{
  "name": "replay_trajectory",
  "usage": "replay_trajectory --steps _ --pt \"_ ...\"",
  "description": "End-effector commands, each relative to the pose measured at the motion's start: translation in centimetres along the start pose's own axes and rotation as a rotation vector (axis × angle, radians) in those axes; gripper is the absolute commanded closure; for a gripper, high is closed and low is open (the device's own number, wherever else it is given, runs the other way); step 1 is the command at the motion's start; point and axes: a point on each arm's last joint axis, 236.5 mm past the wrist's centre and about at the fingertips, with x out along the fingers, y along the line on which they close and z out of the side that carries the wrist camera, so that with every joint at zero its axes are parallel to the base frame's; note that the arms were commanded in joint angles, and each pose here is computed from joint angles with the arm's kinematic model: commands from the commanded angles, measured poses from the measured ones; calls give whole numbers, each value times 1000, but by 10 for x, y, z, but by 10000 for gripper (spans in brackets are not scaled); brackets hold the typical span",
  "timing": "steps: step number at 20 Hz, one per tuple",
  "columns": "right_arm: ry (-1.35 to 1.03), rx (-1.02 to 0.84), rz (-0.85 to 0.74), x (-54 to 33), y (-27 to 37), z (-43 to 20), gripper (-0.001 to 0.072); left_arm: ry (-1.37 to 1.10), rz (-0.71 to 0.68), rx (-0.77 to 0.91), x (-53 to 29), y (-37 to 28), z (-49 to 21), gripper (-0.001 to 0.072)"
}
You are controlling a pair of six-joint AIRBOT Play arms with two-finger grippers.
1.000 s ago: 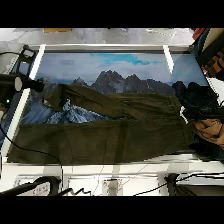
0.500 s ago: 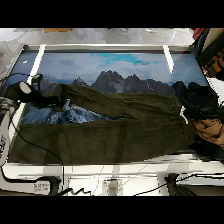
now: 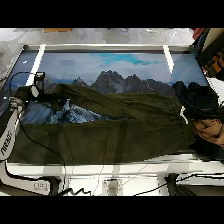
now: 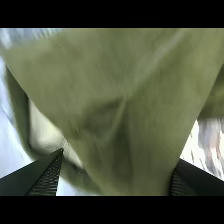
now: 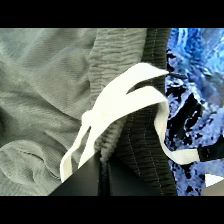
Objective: Fold the clothes and pants, and hang the long-sleeved shirts on hangers.
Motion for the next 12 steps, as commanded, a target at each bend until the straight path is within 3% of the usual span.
replay_trajectory --steps 1,2,5,8,12 --pt "0 3 1 0 0 0 678 -144 48 43 4 9 33 11" --pt "0 3 0 0 0 0 678 -140 46 44 7 7 32 17" --pt "-3 3 -3 0 -1 1 678 -70 32 52 21 1 13 184" --pt "-7 3 -7 0 -2 2 678 -66 32 60 24 0 12 692" --pt "-25 1 -35 0 -8 6 678 -161 158 162 -11 40 62 691"
